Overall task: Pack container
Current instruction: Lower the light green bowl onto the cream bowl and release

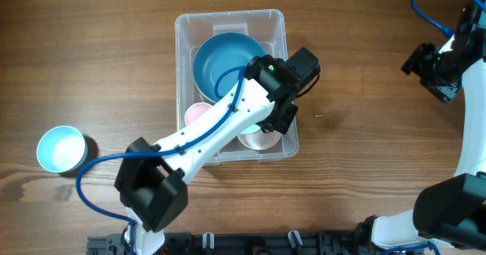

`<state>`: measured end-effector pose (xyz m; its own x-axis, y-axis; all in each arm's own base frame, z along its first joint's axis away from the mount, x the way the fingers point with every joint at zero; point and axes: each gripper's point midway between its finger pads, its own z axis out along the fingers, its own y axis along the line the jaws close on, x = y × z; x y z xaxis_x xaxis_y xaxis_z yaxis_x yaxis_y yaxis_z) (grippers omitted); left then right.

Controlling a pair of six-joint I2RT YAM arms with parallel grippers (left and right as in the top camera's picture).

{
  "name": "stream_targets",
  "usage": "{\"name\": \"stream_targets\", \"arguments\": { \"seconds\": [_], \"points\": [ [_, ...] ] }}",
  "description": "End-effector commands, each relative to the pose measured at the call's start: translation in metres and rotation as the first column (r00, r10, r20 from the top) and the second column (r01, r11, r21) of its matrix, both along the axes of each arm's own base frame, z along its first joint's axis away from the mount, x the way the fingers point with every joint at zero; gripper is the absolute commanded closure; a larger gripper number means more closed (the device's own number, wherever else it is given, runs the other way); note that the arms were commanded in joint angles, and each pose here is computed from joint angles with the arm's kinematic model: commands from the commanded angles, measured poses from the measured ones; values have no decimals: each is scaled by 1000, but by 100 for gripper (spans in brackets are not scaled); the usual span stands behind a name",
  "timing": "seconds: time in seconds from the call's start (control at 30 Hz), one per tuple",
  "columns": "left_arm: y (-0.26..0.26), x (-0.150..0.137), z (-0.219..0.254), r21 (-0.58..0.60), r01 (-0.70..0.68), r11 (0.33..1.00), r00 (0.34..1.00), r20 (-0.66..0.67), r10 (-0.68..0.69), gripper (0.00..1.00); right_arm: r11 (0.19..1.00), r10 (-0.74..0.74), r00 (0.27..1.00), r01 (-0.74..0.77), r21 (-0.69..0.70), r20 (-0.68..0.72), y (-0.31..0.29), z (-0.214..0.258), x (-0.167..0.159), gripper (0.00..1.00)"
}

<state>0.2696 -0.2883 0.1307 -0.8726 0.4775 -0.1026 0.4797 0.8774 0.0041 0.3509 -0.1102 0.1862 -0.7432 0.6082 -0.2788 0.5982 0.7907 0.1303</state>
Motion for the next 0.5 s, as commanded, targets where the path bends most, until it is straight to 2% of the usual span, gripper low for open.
{"name": "stream_targets", "arguments": {
  "seconds": [0.0, 0.07, 0.1, 0.13, 0.23, 0.3, 0.4, 0.47],
  "points": [
    [-6, -1, -13, -7, -6, 1000, 1000, -21, 6, 96, 1000, 23, 999, -23, 8, 24, 5, 7, 2, 28],
    [-9, 0, -13, -21, -6, 1000, 1000, -15, 5, 95, 1000, 23, 999, -23, 8, 24, 5, 7, 2, 28],
    [-10, 0, -13, -24, -5, 1000, 1000, -20, 4, 92, 1000, 23, 999, -23, 8, 24, 5, 7, 2, 28],
    [-9, -1, -13, -22, -5, 1000, 1000, -21, 4, 73, 1000, 23, 999, -23, 8, 24, 5, 7, 2, 28],
    [-6, 0, -13, -7, 1, 1000, 1000, -18, -1, 53, 1000, 22, 999, -23, 8, 24, 5, 7, 2, 28],
    [-1, 4, -2, -10, -10, 1000, 1000, 9, 10, 53, 1000, 23, 999, -23, 8, 24, 5, 7, 2, 28],
    [35, 26, 54, -20, -90, 996, 987, 131, 92, 53, 1000, 23, 999, -23, 8, 24, 5, 7, 2, 28],
    [91, 45, 106, -52, -237, 970, 935, 258, 243, 51, 1000, 23, 999, -23, 8, 24, 5, 7, 2, 28]
  ]
}}
